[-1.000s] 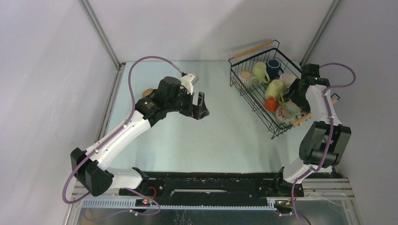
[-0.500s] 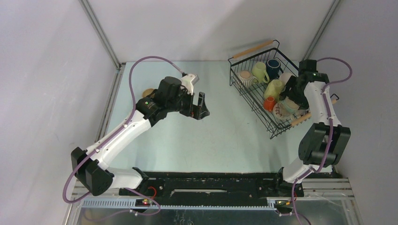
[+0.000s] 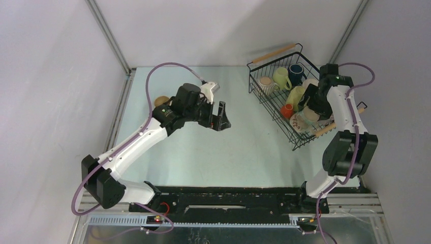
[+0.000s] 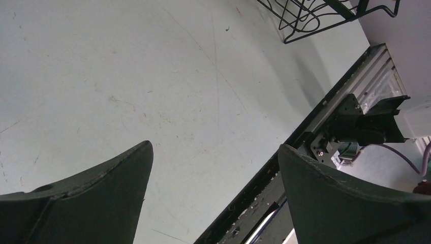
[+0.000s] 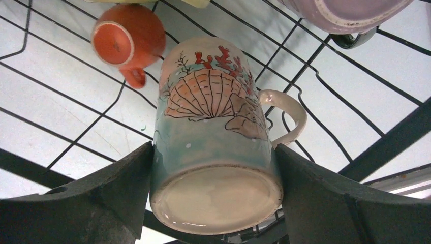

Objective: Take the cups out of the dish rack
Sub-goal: Unload the cup from the dish rack.

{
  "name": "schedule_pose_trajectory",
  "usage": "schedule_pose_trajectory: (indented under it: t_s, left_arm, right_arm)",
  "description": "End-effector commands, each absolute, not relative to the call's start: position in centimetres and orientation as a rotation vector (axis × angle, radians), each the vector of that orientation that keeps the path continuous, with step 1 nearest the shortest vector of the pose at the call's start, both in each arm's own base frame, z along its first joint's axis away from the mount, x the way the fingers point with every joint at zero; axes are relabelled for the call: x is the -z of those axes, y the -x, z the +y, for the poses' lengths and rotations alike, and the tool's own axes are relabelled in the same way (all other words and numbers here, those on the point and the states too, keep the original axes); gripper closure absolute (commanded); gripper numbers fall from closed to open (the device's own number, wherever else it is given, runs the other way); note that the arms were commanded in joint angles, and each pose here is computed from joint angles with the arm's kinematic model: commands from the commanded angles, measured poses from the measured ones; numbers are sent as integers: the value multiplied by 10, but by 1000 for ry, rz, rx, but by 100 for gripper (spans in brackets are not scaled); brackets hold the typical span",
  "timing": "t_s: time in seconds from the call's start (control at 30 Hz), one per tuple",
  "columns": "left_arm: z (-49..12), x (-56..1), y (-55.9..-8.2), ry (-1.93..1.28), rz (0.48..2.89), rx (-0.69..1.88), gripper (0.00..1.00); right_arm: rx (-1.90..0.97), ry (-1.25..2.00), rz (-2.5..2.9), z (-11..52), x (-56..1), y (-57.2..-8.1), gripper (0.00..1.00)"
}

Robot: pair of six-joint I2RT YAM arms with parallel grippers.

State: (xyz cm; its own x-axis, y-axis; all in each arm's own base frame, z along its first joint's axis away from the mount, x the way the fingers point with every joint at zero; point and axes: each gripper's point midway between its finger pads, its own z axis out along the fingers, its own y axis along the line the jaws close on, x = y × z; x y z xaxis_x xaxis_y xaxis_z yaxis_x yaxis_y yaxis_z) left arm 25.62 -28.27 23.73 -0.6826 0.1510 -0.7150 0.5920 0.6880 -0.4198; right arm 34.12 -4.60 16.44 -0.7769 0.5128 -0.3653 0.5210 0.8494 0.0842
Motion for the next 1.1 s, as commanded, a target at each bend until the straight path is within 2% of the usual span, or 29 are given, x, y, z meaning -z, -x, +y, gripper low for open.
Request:
schedule_pose_trajectory:
  t_s: [0.0, 0.13, 0.17, 0.2, 0.3, 0.37, 0.5, 1.07]
  left_arm:
    - [-292, -238, -253, -575, 2217, 912, 0]
    - [-292, -236, -254, -575, 2223, 909, 0]
    - [-292, -235, -254, -577, 2224, 911, 0]
    - [-292, -235, -254, -578, 2225, 912, 0]
    - [-293, -235, -254, -582, 2223, 912, 0]
    - [-293, -235, -253, -584, 2225, 911, 0]
    - [-293, -235, -253, -590, 2223, 910, 0]
    - [-294, -235, -249, -610, 2220, 927, 0]
  right_arm:
    - [-2, -742, 2654, -42, -169, -347, 66]
    - [-20, -747, 2690, -38, -156, -348, 65]
    - [-27, -750, 2697, -37, -152, -349, 61]
    - [-32, -753, 2699, -36, -151, -349, 56]
    - [-34, -745, 2691, -34, -149, -353, 31]
    - [-37, -741, 2679, -33, -150, -357, 18]
    - [-24, -701, 2641, -32, -156, -365, 2]
    - [-24, -489, 2535, -22, -169, -379, 0]
